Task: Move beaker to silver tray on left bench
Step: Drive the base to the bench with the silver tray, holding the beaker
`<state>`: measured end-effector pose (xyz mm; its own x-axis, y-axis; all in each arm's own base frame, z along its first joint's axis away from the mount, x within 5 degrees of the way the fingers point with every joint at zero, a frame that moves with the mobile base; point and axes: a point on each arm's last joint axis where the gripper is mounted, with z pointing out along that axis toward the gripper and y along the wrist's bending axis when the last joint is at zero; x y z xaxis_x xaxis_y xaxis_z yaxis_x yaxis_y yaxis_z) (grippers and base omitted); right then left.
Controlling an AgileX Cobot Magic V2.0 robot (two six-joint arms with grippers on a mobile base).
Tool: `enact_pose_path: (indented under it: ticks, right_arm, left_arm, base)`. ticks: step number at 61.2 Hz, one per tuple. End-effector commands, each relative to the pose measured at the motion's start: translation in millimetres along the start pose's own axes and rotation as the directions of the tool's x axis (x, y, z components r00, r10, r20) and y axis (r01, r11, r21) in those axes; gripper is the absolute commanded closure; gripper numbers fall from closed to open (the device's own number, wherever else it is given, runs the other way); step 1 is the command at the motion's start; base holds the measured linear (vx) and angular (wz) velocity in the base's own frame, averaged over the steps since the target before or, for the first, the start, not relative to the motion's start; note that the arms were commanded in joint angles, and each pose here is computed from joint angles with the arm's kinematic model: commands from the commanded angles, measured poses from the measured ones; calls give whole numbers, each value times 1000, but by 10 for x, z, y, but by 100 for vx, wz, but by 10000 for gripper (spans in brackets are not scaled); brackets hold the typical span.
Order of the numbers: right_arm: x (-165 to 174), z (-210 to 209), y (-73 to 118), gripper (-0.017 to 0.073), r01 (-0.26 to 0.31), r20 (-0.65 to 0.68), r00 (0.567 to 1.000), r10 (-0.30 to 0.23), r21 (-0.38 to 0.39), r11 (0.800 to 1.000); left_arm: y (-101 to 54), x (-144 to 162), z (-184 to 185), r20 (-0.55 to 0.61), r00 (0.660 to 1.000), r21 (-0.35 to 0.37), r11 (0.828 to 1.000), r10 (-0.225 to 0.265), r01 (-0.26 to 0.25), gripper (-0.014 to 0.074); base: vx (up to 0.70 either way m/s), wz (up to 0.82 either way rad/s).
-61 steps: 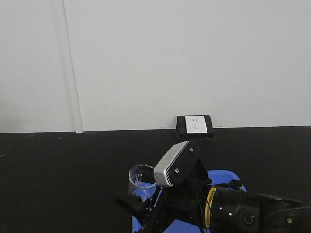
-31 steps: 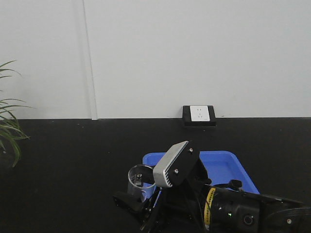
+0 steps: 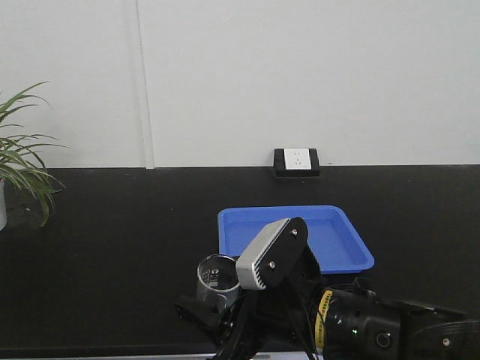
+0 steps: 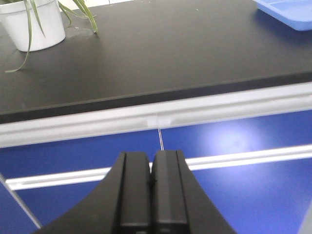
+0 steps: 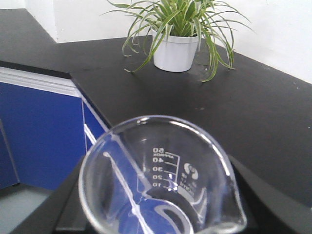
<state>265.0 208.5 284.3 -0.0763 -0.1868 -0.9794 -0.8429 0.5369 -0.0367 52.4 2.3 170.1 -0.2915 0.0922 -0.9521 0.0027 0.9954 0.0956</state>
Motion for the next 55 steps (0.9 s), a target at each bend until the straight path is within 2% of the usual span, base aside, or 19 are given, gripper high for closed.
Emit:
enact_pose_path:
  ticks: [1, 55]
  right_arm:
    - [-263, -79, 25, 573, 10, 108, 994, -8, -17, 1000]
    - [-263, -79, 25, 573, 10, 108, 994, -8, -17, 1000]
  left_arm:
    - [-5, -10, 14, 65, 998, 1, 1000, 0, 0, 592]
    - [-5, -10, 14, 65, 998, 1, 1000, 0, 0, 592]
  base:
    - [-31, -7]
    - [-33, -1]
